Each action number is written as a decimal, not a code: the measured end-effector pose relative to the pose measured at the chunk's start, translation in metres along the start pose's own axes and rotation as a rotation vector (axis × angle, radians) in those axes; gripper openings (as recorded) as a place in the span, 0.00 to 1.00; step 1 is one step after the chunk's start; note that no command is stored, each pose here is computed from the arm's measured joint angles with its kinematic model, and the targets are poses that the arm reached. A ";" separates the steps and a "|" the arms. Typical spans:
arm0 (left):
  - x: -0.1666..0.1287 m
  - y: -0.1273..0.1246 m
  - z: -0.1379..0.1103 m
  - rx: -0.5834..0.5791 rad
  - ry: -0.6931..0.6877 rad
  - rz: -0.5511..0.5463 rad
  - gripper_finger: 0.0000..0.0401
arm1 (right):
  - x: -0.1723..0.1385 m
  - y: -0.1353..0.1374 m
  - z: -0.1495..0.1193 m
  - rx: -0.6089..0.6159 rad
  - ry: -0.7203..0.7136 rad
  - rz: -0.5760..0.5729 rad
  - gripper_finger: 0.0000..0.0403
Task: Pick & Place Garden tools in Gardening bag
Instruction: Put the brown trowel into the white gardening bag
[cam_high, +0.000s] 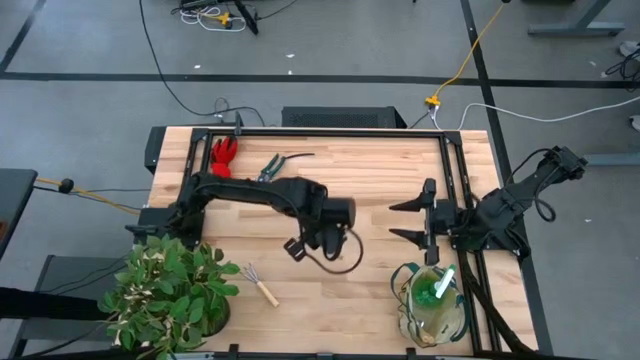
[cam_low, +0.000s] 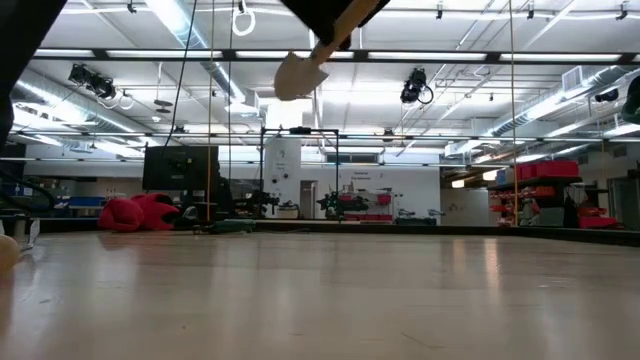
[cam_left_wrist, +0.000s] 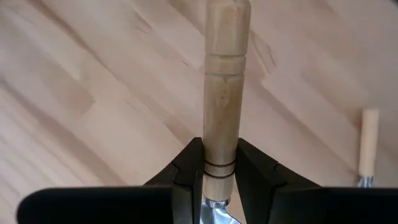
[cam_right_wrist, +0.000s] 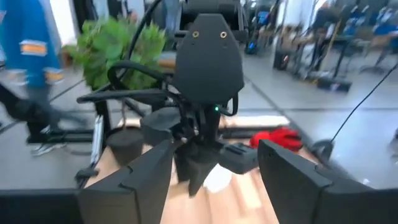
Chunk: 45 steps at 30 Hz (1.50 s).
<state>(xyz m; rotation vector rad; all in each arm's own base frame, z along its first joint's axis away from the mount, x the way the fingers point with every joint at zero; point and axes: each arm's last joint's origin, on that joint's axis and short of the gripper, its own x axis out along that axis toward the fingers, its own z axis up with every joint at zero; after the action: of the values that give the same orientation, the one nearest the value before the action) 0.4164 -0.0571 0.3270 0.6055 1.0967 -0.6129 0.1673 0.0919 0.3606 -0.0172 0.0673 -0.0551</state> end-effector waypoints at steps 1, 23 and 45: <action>-0.005 0.004 0.000 -0.021 -0.024 0.009 0.19 | 0.000 0.000 0.002 -0.006 -0.019 -0.009 0.59; -0.086 0.070 -0.024 -0.288 -0.428 0.261 0.19 | -0.006 -0.009 0.032 -0.126 -0.233 -0.273 0.59; -0.113 0.069 -0.040 -0.456 -0.453 0.297 0.19 | -0.006 -0.009 0.032 -0.139 -0.230 -0.274 0.59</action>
<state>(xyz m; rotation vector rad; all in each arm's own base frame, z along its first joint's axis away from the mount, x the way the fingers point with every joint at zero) 0.4037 0.0357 0.4290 0.2069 0.6675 -0.2096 0.1632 0.0833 0.3933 -0.1715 -0.1618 -0.3216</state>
